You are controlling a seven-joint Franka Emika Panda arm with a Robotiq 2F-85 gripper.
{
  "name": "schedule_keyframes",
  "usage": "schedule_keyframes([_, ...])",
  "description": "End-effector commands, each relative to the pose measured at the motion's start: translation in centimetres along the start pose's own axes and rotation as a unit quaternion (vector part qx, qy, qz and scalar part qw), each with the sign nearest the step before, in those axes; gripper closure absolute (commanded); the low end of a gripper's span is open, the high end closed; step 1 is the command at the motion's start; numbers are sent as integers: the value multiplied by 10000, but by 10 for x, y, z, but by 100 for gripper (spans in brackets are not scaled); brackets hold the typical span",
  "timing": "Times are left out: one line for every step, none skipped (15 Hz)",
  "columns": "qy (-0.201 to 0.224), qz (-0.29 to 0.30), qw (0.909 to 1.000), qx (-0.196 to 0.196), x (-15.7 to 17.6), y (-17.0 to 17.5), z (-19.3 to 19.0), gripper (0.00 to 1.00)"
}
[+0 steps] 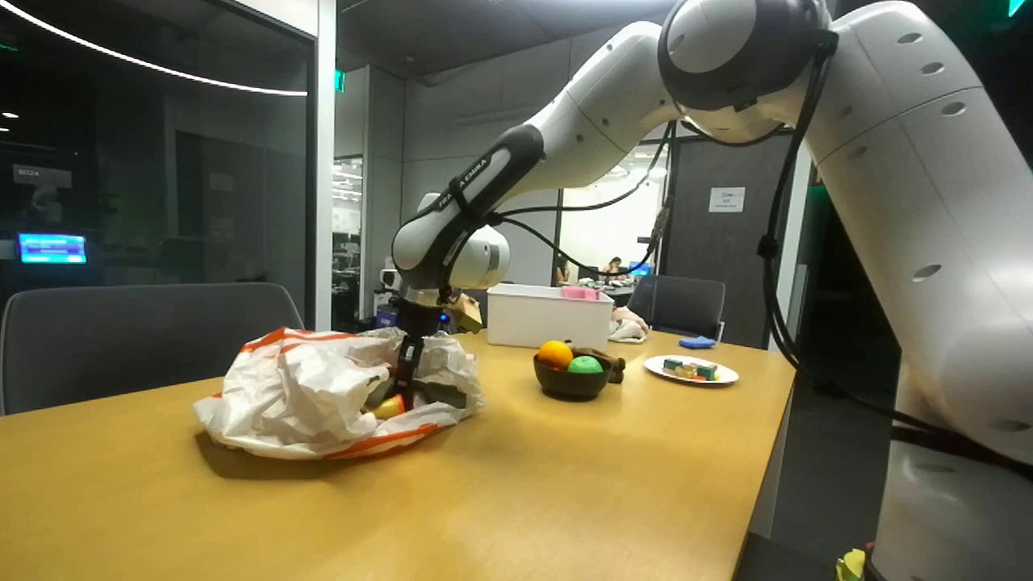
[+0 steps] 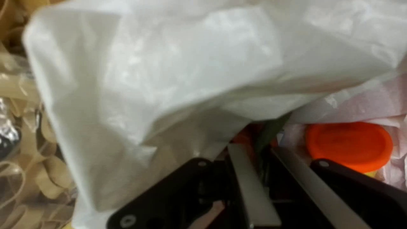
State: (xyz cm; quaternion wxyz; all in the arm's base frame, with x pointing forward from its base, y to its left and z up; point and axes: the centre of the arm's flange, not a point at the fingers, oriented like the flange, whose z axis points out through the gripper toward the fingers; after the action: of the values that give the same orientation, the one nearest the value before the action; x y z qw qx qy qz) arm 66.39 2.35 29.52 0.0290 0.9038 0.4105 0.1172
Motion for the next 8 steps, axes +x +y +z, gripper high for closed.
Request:
schedule_keyframes([-346,612,9968,382,-8,-2,-26,93])
schedule_keyframes([-527,771,9939,588,-12,-5,-32,93])
schedule_keyframes([-716,915,9899,817,-18,-10,-37,93])
schedule_keyframes([-879,1007,9868,914,-23,-14,-40,93])
schedule_keyframes([-1035,1079,9842,951,-27,-17,-43,93])
schedule_keyframes([-1149,1174,9810,1031,-32,-18,-44,93])
schedule_keyframes([-1243,1249,9783,1091,-36,-19,-44,93])
schedule_keyframes([-1296,1354,9754,1165,-40,-19,-44,91])
